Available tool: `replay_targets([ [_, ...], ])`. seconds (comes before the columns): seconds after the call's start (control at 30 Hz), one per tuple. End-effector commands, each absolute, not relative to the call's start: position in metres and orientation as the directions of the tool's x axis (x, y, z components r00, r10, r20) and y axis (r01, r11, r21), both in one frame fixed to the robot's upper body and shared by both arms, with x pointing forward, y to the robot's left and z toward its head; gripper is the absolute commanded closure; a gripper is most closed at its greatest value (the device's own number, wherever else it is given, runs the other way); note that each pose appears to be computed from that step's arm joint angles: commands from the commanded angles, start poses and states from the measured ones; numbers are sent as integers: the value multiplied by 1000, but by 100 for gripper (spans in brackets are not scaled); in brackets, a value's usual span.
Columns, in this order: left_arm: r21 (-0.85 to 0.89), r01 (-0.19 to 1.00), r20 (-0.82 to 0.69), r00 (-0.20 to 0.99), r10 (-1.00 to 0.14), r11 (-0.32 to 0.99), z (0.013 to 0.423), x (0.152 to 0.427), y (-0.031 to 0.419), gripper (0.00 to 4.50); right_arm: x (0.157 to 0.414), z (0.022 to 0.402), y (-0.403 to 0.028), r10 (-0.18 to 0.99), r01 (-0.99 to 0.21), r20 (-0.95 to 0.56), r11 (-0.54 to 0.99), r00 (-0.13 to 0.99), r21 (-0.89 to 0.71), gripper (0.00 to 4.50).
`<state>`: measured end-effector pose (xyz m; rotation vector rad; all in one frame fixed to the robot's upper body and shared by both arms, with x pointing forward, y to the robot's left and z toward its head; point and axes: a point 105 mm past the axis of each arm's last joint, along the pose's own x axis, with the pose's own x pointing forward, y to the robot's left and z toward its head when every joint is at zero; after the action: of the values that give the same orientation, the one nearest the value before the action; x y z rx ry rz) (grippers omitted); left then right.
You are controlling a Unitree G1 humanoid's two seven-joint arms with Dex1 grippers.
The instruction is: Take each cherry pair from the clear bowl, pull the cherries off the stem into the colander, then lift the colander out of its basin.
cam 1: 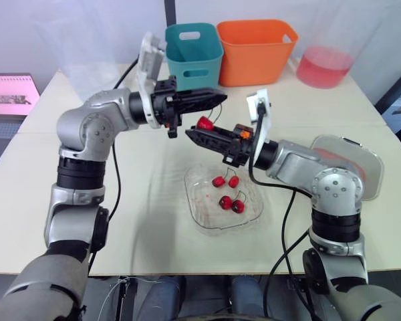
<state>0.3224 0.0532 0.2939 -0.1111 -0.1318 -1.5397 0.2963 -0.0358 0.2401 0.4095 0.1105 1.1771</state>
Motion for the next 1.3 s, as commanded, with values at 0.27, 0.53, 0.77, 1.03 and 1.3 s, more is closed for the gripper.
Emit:
replay_targets([
  [0.27, 68, 997, 178, 5, -984, 18, 307, 316, 54, 450, 294, 262, -37, 893, -890, 220, 307, 391, 336, 280],
  [0.53, 66, 998, 181, 3, -983, 15, 307, 316, 54, 450, 293, 261, -36, 897, -892, 209, 310, 390, 330, 387],
  [0.77, 67, 998, 191, 2, -981, 16, 310, 317, 54, 450, 291, 250, -36, 906, -889, 159, 327, 391, 321, 396],
  [1.03, 72, 997, 195, -1, -981, 13, 312, 317, 53, 450, 290, 243, -36, 906, -885, 150, 332, 395, 328, 396],
  [1.3, 75, 997, 228, 3, -974, 21, 322, 319, 55, 450, 281, 218, -39, 922, -881, 47, 352, 385, 315, 396],
])
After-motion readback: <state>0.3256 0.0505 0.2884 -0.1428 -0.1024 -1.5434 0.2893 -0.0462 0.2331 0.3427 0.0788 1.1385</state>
